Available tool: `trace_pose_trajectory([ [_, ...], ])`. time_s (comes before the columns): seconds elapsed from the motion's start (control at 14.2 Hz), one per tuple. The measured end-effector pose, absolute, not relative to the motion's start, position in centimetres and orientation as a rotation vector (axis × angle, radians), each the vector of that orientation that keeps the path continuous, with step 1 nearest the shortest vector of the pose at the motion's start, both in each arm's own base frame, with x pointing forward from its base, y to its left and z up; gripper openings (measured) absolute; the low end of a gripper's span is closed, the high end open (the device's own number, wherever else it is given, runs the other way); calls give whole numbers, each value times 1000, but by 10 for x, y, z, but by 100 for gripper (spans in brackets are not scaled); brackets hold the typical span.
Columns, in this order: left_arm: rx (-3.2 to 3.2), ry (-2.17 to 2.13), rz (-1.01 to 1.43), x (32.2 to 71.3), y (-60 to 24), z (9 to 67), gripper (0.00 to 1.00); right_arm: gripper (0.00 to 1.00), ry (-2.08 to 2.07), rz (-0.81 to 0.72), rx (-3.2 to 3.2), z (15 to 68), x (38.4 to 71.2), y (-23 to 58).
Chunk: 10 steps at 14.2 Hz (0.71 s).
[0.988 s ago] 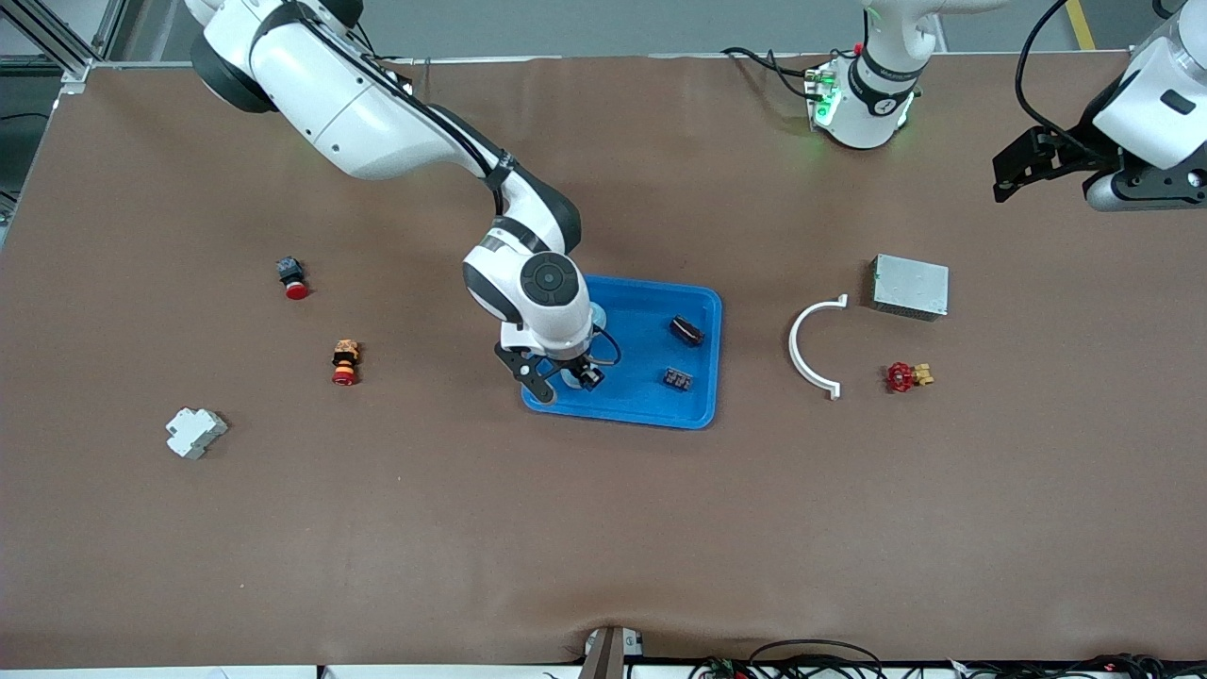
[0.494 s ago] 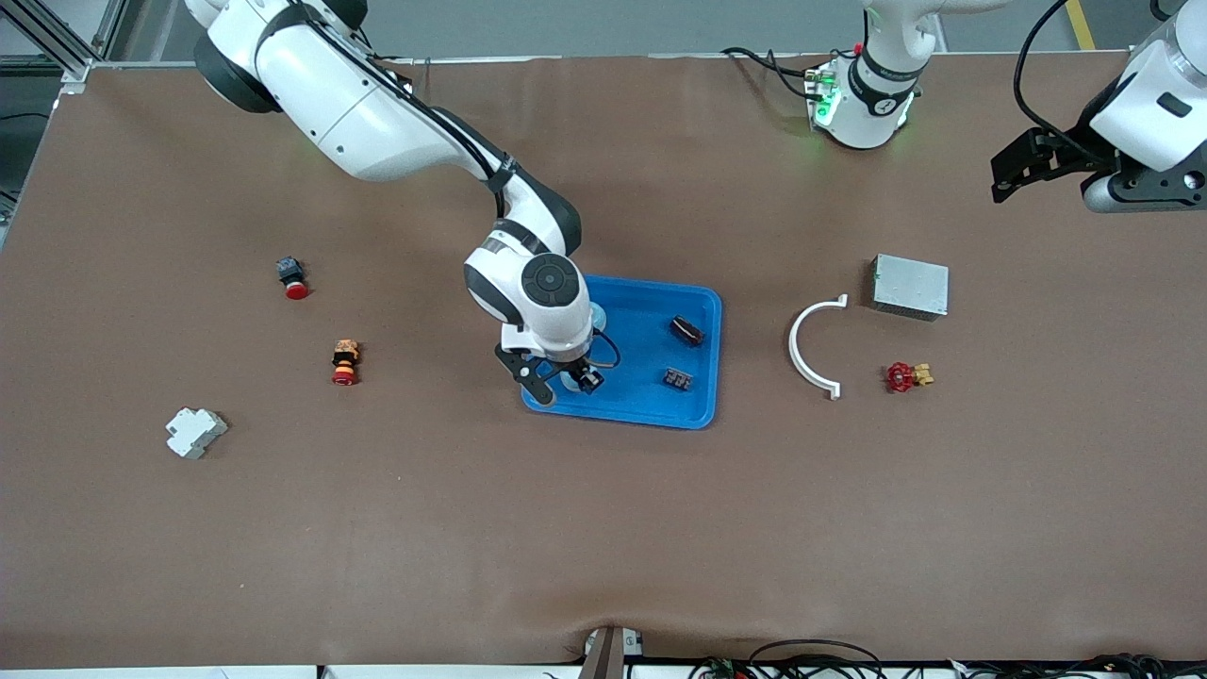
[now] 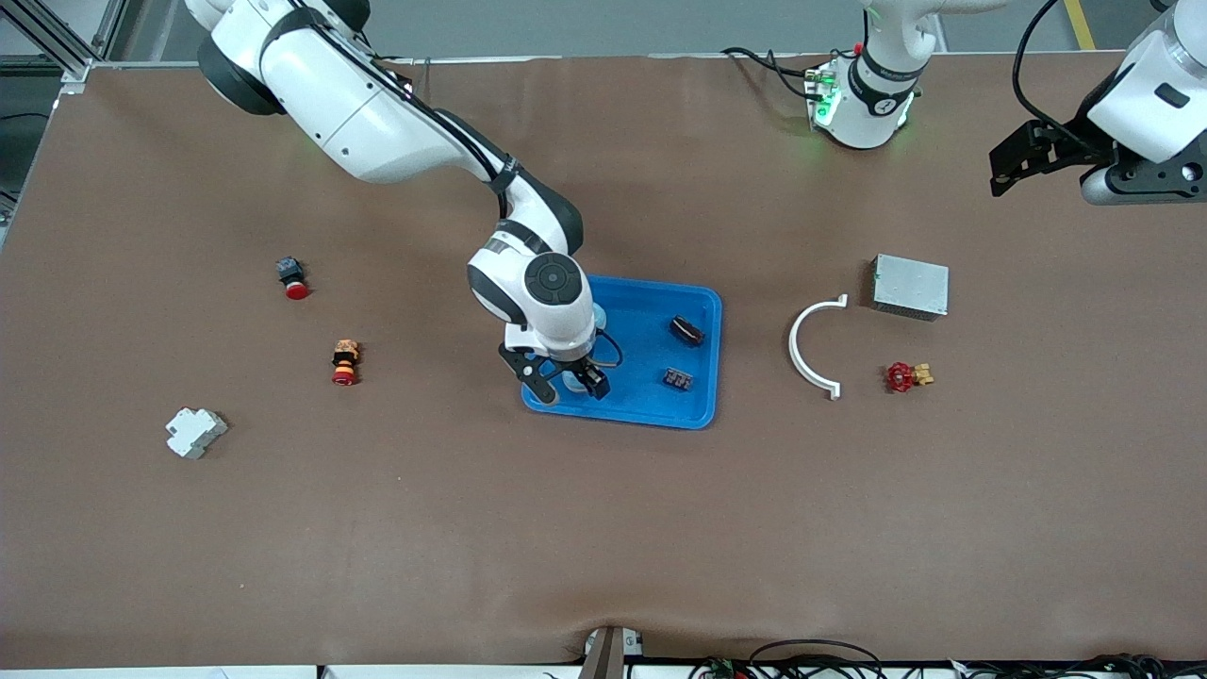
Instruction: Place electrolytic capacitor and blue bell in tray
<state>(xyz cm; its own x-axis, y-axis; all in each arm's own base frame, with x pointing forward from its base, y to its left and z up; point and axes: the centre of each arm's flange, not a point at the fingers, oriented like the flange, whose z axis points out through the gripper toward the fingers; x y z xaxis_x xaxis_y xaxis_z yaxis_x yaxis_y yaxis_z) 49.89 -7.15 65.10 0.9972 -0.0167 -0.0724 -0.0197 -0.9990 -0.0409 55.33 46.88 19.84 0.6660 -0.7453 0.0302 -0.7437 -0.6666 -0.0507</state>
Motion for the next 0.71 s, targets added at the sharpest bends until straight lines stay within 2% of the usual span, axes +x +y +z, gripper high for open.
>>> trace_pose_trajectory([
  [0.42, -3098, 28, 112, 499, -72, 651, 100, 100, 1144, -103, -2962, 210, 567, 455],
  [0.71, -3097, 28, 114, 499, -71, 650, 100, 100, 930, -27, -3114, 265, 601, 397],
])
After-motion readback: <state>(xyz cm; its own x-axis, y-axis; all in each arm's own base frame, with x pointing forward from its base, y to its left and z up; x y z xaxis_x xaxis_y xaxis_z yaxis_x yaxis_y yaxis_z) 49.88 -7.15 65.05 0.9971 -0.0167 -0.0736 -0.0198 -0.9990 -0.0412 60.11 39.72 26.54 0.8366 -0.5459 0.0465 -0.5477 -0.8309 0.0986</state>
